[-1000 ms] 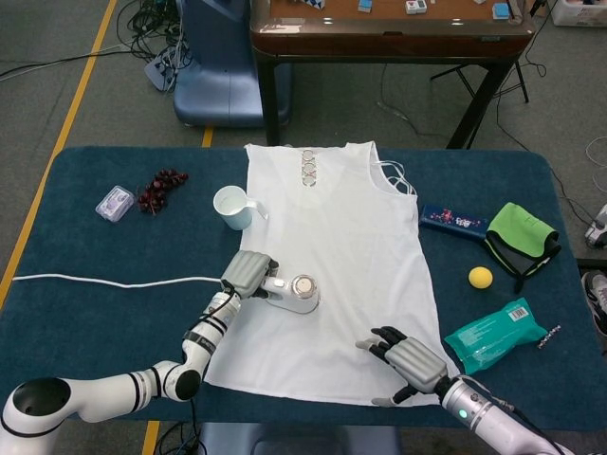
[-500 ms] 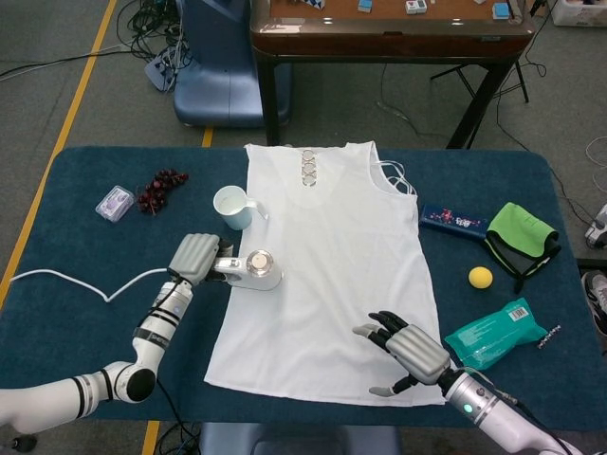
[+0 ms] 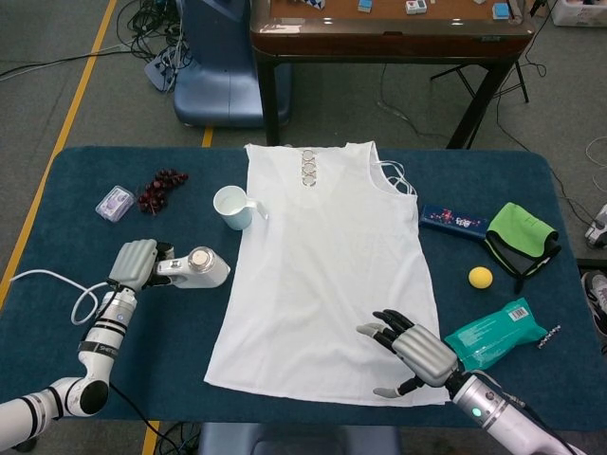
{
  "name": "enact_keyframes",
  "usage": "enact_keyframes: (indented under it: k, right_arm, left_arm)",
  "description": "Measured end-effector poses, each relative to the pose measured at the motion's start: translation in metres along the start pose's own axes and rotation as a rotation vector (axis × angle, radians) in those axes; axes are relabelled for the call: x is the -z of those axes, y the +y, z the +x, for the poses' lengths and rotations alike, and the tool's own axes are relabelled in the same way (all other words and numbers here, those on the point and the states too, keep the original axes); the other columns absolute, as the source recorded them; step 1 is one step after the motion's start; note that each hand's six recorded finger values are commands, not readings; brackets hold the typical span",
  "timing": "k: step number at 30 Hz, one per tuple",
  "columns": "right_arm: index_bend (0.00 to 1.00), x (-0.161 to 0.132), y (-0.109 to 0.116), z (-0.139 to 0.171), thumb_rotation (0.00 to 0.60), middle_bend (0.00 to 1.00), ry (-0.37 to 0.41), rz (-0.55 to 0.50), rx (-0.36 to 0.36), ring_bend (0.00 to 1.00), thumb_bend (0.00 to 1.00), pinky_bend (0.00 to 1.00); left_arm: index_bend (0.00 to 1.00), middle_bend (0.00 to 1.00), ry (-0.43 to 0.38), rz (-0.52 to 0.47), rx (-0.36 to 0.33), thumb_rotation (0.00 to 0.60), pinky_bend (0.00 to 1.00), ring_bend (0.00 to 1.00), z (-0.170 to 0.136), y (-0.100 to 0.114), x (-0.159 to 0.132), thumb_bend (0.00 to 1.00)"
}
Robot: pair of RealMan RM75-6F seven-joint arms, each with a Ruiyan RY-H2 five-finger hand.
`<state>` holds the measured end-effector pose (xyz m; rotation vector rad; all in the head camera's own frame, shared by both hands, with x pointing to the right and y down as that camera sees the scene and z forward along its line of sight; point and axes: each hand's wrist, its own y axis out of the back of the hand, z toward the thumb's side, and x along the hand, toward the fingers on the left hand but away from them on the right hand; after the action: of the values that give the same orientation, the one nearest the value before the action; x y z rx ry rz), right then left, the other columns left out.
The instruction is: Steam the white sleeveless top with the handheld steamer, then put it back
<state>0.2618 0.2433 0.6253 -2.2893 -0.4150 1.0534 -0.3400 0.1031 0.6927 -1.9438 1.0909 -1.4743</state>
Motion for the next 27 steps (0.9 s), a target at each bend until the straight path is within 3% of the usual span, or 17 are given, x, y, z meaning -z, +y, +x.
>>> enact_keyframes:
  k: [10,15,19,27]
  right_arm:
    - [0.09,0.000,-0.001,0.002,0.366,0.18,-0.011,-0.001,-0.003,0.05,0.05,0.04]
    - [0.09,0.002,0.000,0.003,0.366,0.18,-0.020,-0.001,0.000,0.05,0.05,0.04]
    - [0.09,0.003,-0.001,0.003,0.365,0.18,-0.023,-0.004,-0.001,0.05,0.05,0.04]
    - [0.09,0.003,0.000,0.002,0.366,0.18,-0.022,-0.004,0.000,0.05,0.05,0.04]
  left_arm:
    - [0.69,0.83,0.028,0.029,0.003,0.600,0.81,0.72,0.004,-0.017,0.028,0.28]
    - [0.65,0.77,0.028,0.051,-0.002,0.600,0.78,0.69,0.008,-0.024,0.037,0.27]
    - [0.52,0.67,0.016,0.056,0.015,0.600,0.72,0.56,0.008,-0.030,0.038,0.27]
    - [0.19,0.30,0.012,0.089,0.042,0.600,0.51,0.26,0.004,-0.028,0.041,0.26]
